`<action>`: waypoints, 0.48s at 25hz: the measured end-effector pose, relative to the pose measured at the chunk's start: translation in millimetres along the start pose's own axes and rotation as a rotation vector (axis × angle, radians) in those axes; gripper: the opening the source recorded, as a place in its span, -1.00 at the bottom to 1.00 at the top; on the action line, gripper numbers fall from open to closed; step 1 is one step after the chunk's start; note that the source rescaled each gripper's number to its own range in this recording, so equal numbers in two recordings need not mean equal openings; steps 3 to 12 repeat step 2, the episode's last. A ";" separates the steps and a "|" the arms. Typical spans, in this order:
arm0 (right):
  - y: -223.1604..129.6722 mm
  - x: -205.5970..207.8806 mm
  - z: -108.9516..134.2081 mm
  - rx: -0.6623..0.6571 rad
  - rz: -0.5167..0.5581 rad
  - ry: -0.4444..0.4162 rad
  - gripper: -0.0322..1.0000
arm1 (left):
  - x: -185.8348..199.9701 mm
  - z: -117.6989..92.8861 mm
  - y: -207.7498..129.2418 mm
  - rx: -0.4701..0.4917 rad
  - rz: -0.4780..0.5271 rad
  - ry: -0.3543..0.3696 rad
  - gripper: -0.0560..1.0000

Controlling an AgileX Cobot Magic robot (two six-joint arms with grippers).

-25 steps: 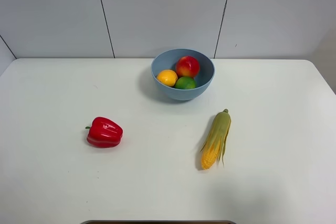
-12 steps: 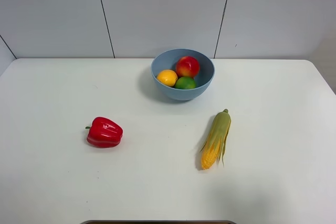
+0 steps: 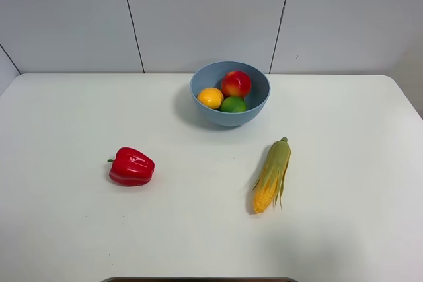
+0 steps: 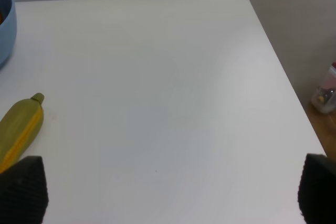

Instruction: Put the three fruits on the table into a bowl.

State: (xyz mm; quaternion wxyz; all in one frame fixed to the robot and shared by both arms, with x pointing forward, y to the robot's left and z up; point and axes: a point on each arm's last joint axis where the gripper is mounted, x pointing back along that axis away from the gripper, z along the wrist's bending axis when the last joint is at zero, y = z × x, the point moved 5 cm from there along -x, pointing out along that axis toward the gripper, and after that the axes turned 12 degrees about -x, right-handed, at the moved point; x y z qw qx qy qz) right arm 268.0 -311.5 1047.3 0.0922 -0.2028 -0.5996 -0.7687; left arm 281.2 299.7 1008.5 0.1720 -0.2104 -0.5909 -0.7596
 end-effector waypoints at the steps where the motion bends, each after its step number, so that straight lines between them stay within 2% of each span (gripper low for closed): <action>1: 0.0 0.0 0.0 0.000 0.000 0.000 0.74 | 0.0 0.0 0.0 0.000 0.000 0.000 1.00; 12: 0.0 0.0 0.0 0.000 0.000 0.000 0.74 | 0.0 0.0 0.0 0.000 0.000 0.000 1.00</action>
